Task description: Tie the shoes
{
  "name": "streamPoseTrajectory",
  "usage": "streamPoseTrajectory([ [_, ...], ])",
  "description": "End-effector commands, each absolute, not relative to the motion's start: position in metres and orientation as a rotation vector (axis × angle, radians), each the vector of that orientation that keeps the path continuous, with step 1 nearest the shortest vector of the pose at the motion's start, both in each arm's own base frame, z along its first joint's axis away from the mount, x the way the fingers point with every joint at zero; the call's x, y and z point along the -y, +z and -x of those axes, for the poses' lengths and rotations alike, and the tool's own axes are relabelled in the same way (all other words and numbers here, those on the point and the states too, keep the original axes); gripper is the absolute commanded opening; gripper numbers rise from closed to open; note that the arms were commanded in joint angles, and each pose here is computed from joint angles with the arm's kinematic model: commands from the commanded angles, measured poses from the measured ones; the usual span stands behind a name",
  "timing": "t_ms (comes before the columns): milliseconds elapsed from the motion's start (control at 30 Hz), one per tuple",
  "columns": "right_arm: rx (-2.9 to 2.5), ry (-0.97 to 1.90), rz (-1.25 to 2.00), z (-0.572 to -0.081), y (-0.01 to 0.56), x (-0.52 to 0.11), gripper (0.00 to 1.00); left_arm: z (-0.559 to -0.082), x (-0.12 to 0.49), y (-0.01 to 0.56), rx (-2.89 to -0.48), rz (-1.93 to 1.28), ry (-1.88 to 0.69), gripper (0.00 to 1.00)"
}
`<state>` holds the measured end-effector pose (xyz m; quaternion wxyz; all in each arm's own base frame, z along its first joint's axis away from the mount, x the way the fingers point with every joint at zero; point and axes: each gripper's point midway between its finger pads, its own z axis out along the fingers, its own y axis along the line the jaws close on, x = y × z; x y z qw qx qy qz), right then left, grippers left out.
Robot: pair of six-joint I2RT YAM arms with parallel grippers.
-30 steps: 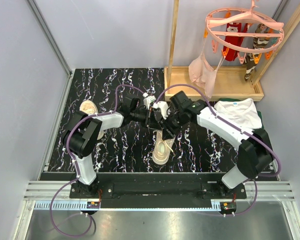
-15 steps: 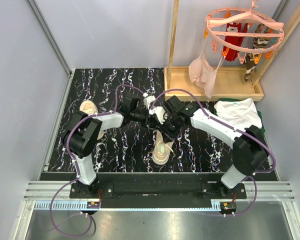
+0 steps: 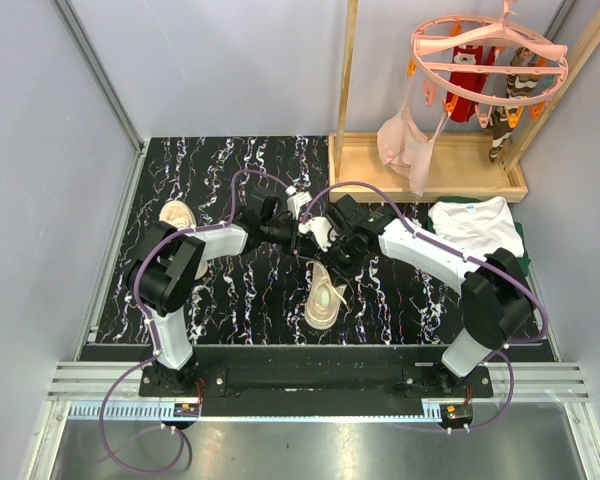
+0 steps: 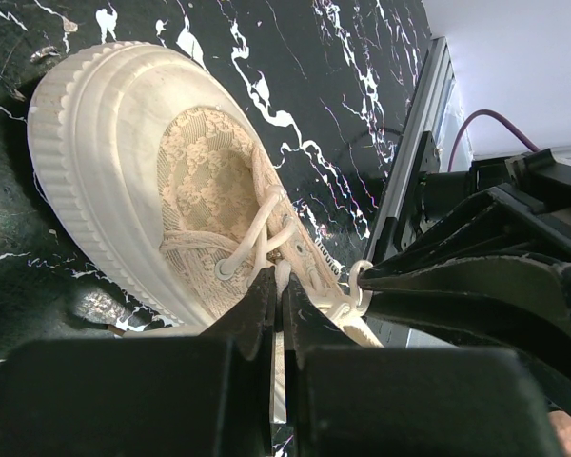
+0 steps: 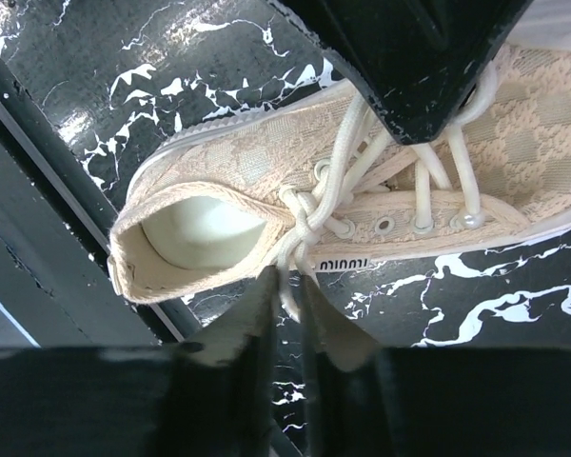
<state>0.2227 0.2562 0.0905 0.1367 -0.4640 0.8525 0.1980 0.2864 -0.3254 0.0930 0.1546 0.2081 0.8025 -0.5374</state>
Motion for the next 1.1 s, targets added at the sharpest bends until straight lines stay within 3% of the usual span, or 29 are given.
streamPoseTrajectory([
  [0, -2.438, 0.537, 1.377, -0.223, 0.090, -0.256, 0.09, -0.305, 0.331, 0.104, -2.222, -0.611, -1.508, 0.00],
  [67, -2.427, 0.533, 1.377, -0.223, 0.093, -0.255, 0.00, -0.305, 0.331, 0.105, -2.222, -0.612, -1.507, 0.00],
  [1067, -2.471, 0.543, 1.430, -0.181, 0.089, -0.220, 0.00, -0.325, 0.309, 0.101, -2.235, -0.551, -1.429, 0.00],
])
